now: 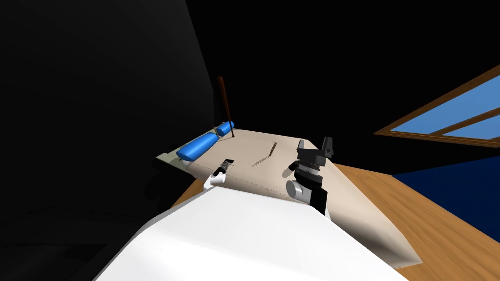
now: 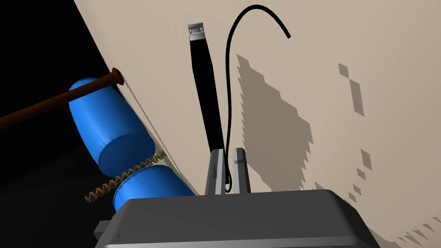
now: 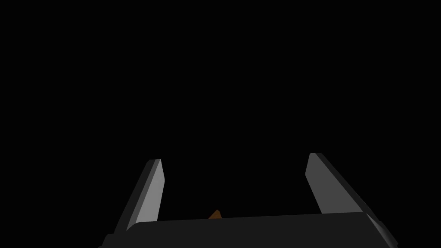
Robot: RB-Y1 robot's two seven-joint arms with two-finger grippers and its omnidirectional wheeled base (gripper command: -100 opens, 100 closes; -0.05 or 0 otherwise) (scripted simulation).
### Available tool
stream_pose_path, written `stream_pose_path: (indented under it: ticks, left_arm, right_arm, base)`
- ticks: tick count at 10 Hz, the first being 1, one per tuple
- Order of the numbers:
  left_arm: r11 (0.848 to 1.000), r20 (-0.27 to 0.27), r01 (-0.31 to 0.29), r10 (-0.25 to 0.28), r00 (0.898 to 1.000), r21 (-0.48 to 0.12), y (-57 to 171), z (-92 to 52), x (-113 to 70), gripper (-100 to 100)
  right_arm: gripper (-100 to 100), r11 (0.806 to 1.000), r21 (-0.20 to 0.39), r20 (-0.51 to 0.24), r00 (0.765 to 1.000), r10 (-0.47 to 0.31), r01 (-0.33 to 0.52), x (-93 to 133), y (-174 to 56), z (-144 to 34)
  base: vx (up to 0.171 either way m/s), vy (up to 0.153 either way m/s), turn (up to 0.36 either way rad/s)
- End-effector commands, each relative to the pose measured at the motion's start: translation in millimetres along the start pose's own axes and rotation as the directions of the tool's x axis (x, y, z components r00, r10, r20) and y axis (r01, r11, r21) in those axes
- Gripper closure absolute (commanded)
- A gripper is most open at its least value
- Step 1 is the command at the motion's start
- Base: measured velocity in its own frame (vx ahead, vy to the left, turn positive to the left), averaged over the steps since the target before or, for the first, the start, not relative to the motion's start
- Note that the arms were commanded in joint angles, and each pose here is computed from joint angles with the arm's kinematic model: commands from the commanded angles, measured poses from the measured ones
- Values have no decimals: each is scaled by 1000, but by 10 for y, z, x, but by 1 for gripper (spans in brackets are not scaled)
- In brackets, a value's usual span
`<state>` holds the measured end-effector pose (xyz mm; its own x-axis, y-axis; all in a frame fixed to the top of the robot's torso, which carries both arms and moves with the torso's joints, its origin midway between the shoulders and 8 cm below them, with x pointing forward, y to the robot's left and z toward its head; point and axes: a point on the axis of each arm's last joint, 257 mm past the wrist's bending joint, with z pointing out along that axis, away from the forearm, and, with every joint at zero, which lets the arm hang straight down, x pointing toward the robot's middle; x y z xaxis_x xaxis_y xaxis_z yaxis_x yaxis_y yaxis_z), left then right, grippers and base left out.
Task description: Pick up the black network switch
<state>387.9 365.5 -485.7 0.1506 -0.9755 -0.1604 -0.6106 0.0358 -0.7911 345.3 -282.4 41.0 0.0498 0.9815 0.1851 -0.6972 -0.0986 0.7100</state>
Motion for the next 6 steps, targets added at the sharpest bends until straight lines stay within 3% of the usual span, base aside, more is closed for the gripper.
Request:
stream_pose_path:
  ticks: [1, 2, 5, 6]
  left_arm:
    - [1000, 0, 0, 0, 1000, 0, 0, 0, 0, 0]
    - [1000, 1, -3, 3, 1000, -2, -24, -26, -11, 100]
    - [1000, 1, -2, 2, 1000, -2, -54, -41, -23, 100]
    - [1000, 1, -3, 3, 1000, -3, -51, -44, -23, 0]
  right_arm:
    - [0, 1000, 0, 0, 1000, 0, 0, 0, 0, 0]
    - [0, 1000, 0, 0, 1000, 0, 0, 0, 0, 0]
    - [0, 1000, 0, 0, 1000, 0, 0, 0, 0, 0]
    - [0, 1000, 0, 0, 1000, 0, 0, 0, 0, 0]
  base:
    - [0, 0, 0]
    - [-39, -12, -11]
    - [-52, -17, -4]
    - [-6, -2, 1]
